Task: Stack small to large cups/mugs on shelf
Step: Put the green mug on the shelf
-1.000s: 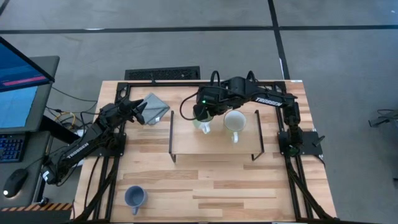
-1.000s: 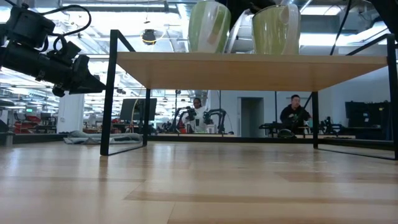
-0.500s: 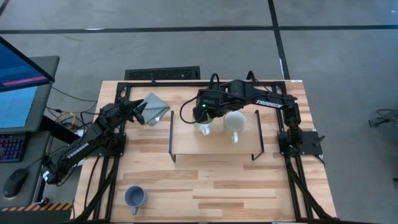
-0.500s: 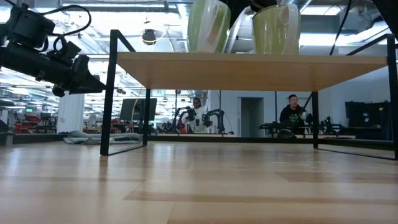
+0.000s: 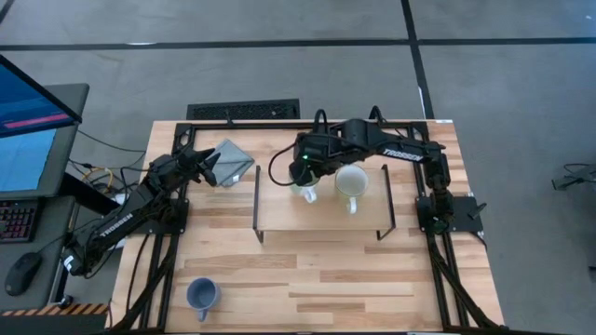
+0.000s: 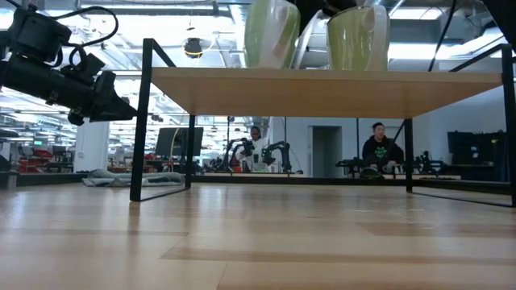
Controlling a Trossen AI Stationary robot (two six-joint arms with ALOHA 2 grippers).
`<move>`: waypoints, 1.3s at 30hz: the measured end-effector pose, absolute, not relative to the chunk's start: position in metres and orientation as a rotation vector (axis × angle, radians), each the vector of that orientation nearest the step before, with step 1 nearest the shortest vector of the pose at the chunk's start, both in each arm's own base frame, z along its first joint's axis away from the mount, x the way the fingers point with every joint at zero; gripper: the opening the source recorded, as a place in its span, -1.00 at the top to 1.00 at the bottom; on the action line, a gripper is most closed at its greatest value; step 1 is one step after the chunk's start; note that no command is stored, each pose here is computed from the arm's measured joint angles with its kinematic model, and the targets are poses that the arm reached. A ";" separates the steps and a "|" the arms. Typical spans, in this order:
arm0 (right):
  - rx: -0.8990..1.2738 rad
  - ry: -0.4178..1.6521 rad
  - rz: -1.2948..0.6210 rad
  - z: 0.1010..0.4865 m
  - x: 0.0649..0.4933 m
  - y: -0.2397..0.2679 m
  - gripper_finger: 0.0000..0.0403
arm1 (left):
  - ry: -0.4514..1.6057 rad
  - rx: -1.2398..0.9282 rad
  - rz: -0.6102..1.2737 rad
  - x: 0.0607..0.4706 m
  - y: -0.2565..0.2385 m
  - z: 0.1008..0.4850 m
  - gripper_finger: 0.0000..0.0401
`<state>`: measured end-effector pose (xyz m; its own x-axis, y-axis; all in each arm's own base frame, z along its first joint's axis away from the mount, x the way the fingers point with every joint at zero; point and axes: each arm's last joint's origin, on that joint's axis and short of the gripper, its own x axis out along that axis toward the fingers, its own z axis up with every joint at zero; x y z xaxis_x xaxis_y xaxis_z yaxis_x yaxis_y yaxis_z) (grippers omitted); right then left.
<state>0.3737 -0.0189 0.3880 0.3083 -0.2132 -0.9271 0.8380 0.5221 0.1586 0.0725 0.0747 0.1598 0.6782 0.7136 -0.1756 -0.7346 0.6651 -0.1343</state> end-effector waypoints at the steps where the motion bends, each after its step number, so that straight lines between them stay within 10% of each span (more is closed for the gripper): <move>1: 0.727 1.028 -0.782 0.388 0.374 -0.019 0.89 | 0.111 -0.201 0.819 0.073 0.075 0.160 0.38; 39: 0.716 1.100 -0.765 0.388 0.348 -0.030 0.89 | 0.110 -0.199 0.825 0.072 0.075 0.160 0.38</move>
<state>0.3483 -0.0301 0.3876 0.2621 -0.1797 -0.9482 0.8267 0.5488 0.1245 0.0724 0.0749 0.1600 0.6741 0.7178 -0.1742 -0.7384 0.6610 -0.1334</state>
